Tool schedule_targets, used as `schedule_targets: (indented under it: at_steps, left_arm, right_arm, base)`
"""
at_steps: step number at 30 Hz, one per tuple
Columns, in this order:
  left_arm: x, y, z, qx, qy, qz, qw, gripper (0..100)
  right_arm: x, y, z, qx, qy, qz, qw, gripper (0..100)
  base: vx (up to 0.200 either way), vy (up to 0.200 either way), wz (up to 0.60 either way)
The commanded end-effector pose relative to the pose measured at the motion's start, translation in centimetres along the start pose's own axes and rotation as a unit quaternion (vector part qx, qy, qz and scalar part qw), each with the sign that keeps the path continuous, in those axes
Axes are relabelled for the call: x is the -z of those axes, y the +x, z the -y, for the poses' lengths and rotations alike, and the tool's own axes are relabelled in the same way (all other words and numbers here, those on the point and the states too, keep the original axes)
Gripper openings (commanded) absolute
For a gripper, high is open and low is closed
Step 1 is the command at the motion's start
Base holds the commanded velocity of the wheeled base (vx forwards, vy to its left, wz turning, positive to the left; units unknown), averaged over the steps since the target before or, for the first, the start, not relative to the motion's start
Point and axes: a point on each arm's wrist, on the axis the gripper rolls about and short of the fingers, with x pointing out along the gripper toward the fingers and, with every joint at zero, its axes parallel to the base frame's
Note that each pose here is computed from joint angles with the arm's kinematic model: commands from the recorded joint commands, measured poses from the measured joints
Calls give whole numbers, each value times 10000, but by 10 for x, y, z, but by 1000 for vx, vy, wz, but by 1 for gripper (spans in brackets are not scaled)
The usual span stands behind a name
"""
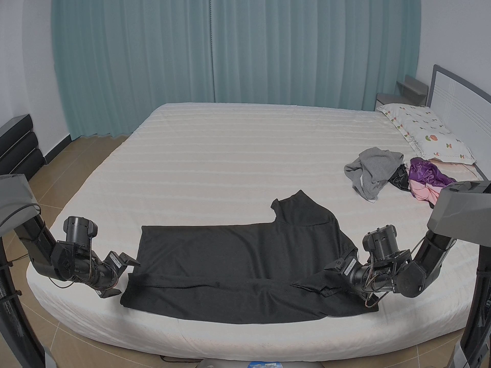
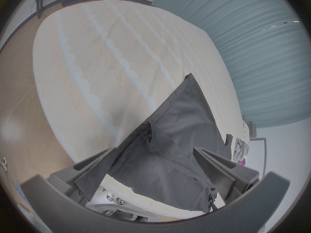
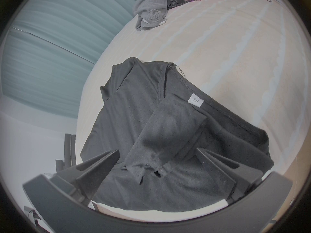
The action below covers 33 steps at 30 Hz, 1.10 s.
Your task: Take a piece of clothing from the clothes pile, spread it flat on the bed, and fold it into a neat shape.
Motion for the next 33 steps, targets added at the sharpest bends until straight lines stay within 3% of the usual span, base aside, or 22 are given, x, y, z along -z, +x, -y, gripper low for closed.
schedule_targets:
  at_steps: [1, 10, 11, 33]
  left_arm:
    - [0, -1, 0, 10, 2, 8, 10000, 100]
    - [0, -1, 1, 11, 4, 18, 10000, 100]
    - [0, -1, 1, 22, 6, 17, 10000, 100]
    - [0, -1, 0, 16, 19, 13, 10000, 100]
  right_arm:
    - [-4, 14, -5, 175, 8, 56, 9998, 100]
    - [-2, 15, -9, 298, -35, 69, 9995, 100]
    - [-3, 15, -9, 292, -35, 73, 9995, 0]
    - [9, -23, -11, 179, 5, 117, 9998, 0]
  base:
    - [0, 0, 0]
    - [0, 0, 0]
    - [0, 0, 0]
    - [0, 0, 0]
